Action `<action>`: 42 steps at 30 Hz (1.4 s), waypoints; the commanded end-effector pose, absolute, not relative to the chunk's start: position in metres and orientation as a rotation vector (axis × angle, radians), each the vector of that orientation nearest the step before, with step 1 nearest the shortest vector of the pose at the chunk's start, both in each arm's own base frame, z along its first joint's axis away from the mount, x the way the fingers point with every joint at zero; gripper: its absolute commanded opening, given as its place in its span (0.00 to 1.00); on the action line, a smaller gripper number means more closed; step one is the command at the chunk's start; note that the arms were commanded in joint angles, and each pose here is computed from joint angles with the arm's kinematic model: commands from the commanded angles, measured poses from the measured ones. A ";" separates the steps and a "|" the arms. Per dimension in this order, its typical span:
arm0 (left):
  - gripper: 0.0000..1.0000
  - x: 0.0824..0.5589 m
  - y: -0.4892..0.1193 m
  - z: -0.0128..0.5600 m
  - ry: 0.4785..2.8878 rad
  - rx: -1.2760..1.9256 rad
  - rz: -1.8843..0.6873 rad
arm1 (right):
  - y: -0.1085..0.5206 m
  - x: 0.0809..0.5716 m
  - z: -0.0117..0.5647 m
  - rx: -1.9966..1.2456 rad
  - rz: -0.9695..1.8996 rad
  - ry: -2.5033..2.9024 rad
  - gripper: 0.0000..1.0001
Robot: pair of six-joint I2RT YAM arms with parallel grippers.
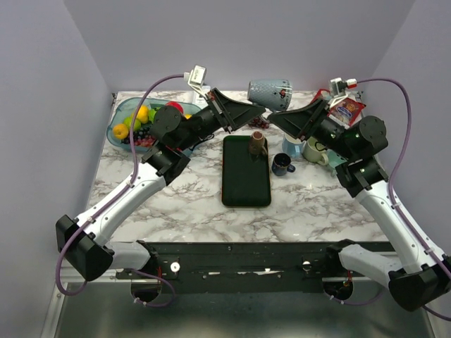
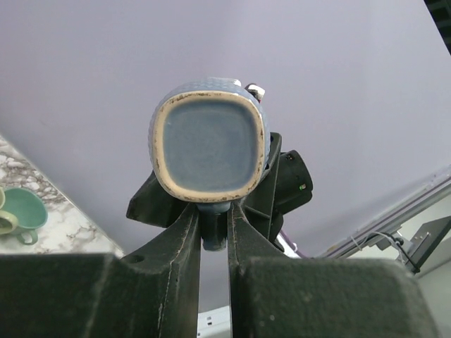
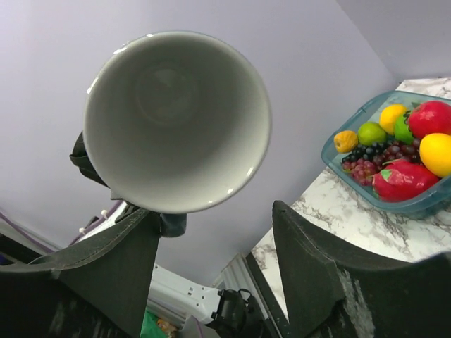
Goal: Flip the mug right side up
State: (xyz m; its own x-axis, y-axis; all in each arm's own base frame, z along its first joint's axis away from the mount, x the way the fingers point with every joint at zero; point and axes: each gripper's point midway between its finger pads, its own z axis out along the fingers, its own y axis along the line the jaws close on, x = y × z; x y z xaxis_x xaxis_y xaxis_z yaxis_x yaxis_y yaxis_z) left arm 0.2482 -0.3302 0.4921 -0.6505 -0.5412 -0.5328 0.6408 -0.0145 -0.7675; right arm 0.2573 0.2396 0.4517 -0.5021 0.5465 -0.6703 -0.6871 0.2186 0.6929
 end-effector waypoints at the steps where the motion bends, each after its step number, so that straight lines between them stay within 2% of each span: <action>1: 0.00 0.234 -0.330 0.529 1.271 0.143 -1.791 | 0.240 0.248 0.474 -0.189 1.517 1.392 0.67; 7: 0.00 0.227 -0.337 0.530 1.264 0.161 -1.772 | 0.236 0.246 0.474 -0.157 1.526 1.376 0.52; 8: 0.00 0.227 -0.337 0.528 1.267 0.157 -1.772 | 0.236 0.245 0.473 -0.153 1.532 1.377 0.45; 10: 0.00 0.224 -0.338 0.528 1.262 0.159 -1.781 | 0.234 0.245 0.475 -0.136 1.535 1.366 0.38; 11: 0.00 0.225 -0.338 0.526 1.267 0.160 -1.780 | 0.234 0.244 0.475 -0.135 1.536 1.363 0.29; 13: 0.00 0.224 -0.339 0.525 1.272 0.163 -1.783 | 0.232 0.243 0.475 -0.124 1.529 1.357 0.19; 14: 0.00 0.223 -0.340 0.523 1.276 0.169 -1.786 | 0.231 0.243 0.474 -0.118 1.522 1.357 0.05; 15: 0.00 0.221 -0.340 0.524 1.269 0.178 -1.787 | 0.230 0.243 0.474 -0.119 1.515 1.354 0.01; 17: 0.00 0.221 -0.339 0.525 1.267 0.195 -1.763 | 0.226 0.242 0.475 -0.105 1.491 1.354 0.01; 18: 0.05 0.222 -0.340 0.520 1.289 0.196 -1.750 | 0.224 0.241 0.475 -0.109 1.467 1.351 0.01; 20: 0.29 0.223 -0.337 0.518 1.294 0.216 -1.695 | 0.216 0.241 0.473 -0.071 1.413 1.372 0.01; 21: 0.56 0.228 -0.337 0.510 1.324 0.209 -1.654 | 0.212 0.243 0.472 -0.069 1.361 1.378 0.01; 24: 0.79 0.235 -0.335 0.489 1.400 0.255 -1.516 | 0.193 0.246 0.461 -0.005 1.211 1.437 0.01; 25: 0.89 0.240 -0.334 0.481 1.434 0.248 -1.475 | 0.184 0.250 0.442 0.049 1.135 1.520 0.01; 27: 0.99 0.249 -0.333 0.455 1.536 0.280 -1.362 | 0.166 0.251 0.434 0.081 1.000 1.573 0.01; 34: 0.99 0.272 -0.317 0.391 1.735 0.271 -1.097 | 0.072 0.247 0.304 0.330 0.349 1.927 0.01; 37: 0.99 0.279 -0.315 0.372 1.788 0.281 -1.031 | 0.053 0.237 0.249 0.372 0.180 2.064 0.01; 42: 0.99 0.292 -0.317 0.347 1.863 0.271 -0.968 | 0.052 0.236 0.187 0.391 0.104 2.196 0.01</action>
State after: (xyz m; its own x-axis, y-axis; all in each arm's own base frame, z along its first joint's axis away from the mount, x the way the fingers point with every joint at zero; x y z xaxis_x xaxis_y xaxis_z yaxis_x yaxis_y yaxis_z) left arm 0.2751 -0.3229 0.3819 -0.4799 -0.2906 -0.8278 0.6180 0.5577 -0.5540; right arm 0.2442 0.0752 0.2358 -0.4918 0.3704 -0.7880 0.1289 0.9260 0.3549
